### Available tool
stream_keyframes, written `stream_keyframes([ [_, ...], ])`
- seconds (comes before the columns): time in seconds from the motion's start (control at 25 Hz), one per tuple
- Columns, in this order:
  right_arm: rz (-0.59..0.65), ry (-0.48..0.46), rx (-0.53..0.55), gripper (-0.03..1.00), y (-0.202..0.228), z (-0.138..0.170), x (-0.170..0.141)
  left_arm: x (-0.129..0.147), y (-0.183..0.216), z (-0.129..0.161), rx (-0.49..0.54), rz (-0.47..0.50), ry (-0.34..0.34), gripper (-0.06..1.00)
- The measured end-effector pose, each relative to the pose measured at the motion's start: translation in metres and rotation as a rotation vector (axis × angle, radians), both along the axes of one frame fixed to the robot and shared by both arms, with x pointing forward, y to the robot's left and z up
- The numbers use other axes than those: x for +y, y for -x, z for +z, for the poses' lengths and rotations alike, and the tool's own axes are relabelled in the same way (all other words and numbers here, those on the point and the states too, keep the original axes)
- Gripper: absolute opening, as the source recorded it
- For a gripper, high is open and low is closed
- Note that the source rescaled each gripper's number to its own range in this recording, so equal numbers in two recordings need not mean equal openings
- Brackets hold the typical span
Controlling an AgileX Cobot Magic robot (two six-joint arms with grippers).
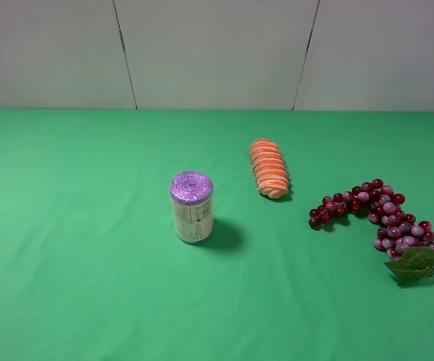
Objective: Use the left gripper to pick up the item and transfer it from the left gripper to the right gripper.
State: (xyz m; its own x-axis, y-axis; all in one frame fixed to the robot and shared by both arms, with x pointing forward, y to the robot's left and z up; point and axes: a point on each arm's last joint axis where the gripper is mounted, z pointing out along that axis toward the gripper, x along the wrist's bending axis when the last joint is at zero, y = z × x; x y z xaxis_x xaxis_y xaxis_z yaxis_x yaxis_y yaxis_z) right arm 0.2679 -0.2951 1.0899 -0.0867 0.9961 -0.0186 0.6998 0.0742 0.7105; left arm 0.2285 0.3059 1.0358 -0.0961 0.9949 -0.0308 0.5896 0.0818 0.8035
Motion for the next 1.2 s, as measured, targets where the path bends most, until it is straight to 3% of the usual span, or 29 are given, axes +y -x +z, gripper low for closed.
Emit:
stream_keyframes([
  [0.32,0.01,-0.045,-0.277,1.0,0.046,-0.026,0.002,0.0,0.0,0.0,0.0,0.0,0.0,0.97],
  [1.2,-0.044,-0.034,-0.35,1.0,0.033,-0.034,-0.003,0.0,0.0,0.0,0.0,0.0,0.0,0.97],
])
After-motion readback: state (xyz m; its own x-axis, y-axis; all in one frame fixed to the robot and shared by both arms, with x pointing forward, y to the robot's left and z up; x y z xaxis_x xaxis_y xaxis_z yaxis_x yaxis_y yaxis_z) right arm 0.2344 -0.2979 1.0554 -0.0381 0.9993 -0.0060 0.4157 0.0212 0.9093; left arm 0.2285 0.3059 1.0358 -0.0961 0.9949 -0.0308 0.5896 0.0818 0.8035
